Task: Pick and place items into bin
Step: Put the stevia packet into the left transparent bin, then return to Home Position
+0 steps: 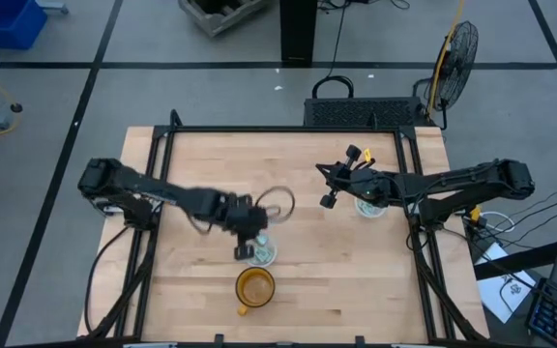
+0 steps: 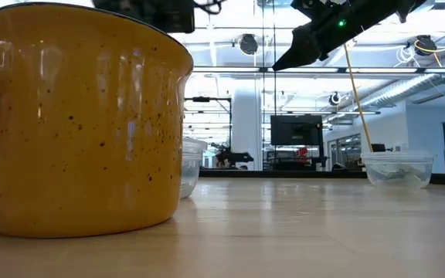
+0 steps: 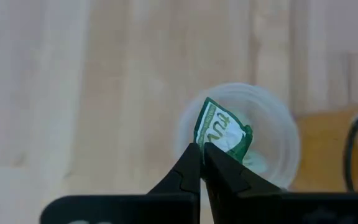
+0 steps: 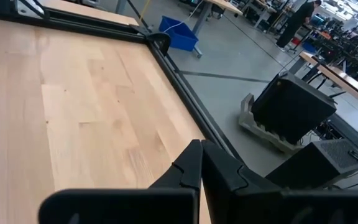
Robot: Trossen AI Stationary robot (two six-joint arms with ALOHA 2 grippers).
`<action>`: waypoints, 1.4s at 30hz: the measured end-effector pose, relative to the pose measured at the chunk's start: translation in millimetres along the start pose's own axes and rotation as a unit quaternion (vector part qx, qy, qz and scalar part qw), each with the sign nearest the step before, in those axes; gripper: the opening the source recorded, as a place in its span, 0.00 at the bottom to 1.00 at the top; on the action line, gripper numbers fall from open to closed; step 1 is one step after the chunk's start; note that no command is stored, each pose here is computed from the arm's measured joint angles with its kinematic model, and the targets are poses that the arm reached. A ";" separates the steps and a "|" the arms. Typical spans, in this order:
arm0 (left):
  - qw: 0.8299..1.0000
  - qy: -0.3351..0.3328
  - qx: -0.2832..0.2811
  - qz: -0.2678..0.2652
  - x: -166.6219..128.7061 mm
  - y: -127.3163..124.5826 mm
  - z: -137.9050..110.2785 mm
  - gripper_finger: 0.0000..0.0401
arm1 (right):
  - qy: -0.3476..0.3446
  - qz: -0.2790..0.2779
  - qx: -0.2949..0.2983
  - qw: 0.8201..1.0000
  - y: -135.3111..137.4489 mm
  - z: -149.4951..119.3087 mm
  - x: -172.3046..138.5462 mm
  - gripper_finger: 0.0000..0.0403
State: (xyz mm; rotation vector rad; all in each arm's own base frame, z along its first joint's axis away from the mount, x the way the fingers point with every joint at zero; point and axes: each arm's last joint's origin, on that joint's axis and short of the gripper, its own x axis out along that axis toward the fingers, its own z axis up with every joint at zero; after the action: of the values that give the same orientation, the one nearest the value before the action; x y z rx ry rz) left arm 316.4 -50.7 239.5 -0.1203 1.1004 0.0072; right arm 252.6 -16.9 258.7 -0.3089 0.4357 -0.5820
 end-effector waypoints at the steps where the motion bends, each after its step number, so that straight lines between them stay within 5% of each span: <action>1: 1.000 -0.006 0.007 0.003 4.2 -7.2 -3.7 0.03 | 0.000 0.000 0.000 1.000 0.0 -0.1 0.0 0.00; 14: 0.999 -0.017 -0.029 0.011 33.2 -22.8 -28.7 0.11 | -0.020 -0.004 0.015 1.000 -1.0 4.5 -0.1 0.00; 23: 0.999 -0.009 0.034 0.010 22.6 -21.8 -24.9 0.12 | -0.026 -0.004 -0.007 1.000 -1.3 6.0 -1.3 0.00; 28: 0.998 0.002 -0.009 0.058 -19.2 -5.4 -20.9 0.12 | -0.052 -0.001 -0.033 0.998 -6.1 13.6 -16.1 0.00; 34: 0.975 -0.103 0.014 0.196 -100.1 21.7 -34.4 0.12 | -0.111 0.010 -0.065 0.992 -17.6 27.0 -51.7 0.00; 38: 0.944 -0.180 -0.031 0.274 -158.8 41.4 -62.0 0.12 | -0.146 0.008 -0.043 0.988 -28.9 33.1 -69.1 0.00; 42: 0.933 -0.223 -0.097 0.264 -196.7 53.1 -102.8 0.12 | -0.130 0.019 -0.003 0.991 -36.1 27.7 -77.6 0.00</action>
State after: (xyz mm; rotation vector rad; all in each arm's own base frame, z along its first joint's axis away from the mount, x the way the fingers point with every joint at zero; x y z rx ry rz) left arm 132.3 2.3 363.4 0.0052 0.6466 0.6016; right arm 191.1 4.4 320.8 -0.3757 0.1912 -0.4944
